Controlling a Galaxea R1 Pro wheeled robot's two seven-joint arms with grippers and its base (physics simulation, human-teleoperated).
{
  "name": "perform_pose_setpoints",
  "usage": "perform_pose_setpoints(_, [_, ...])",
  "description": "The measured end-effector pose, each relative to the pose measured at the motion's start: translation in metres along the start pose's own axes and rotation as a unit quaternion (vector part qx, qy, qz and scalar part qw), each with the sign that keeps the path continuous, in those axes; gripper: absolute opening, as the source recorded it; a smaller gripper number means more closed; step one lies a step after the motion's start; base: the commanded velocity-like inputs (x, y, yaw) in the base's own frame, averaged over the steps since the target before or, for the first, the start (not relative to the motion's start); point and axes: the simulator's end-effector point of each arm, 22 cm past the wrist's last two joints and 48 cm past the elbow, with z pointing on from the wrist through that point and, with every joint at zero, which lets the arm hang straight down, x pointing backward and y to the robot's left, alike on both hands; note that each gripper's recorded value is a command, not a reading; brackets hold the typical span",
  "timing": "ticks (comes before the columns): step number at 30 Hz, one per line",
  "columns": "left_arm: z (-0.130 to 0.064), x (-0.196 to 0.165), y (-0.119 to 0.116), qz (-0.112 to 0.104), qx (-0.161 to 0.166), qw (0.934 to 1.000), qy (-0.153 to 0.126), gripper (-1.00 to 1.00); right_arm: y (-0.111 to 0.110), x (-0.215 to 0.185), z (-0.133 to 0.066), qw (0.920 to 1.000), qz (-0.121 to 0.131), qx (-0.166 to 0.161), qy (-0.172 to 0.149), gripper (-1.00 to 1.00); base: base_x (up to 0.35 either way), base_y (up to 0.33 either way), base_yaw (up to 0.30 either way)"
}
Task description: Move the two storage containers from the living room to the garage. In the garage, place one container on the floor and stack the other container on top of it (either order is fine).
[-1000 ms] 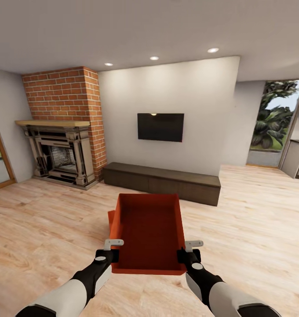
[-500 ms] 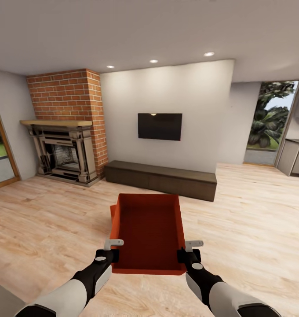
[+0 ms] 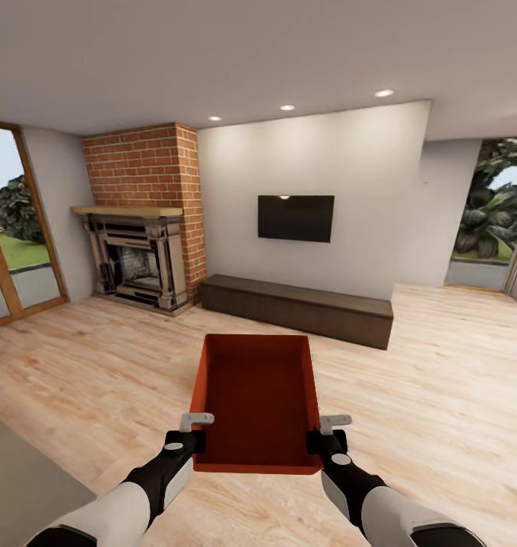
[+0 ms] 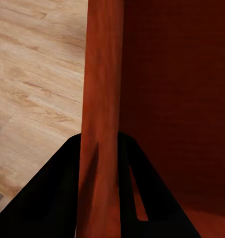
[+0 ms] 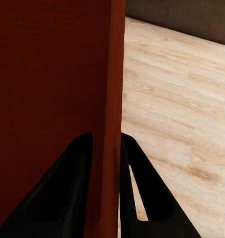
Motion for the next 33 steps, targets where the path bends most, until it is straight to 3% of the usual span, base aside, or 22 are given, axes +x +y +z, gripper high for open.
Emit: perform_pose_setpoints(33, [0.0000,-0.0003,-0.0002,0.000,0.000,1.0000,0.000,-1.00,-0.0001,-0.0001,0.0000,1.0000,0.000,0.000,0.000,-1.00,0.000,0.000,0.267])
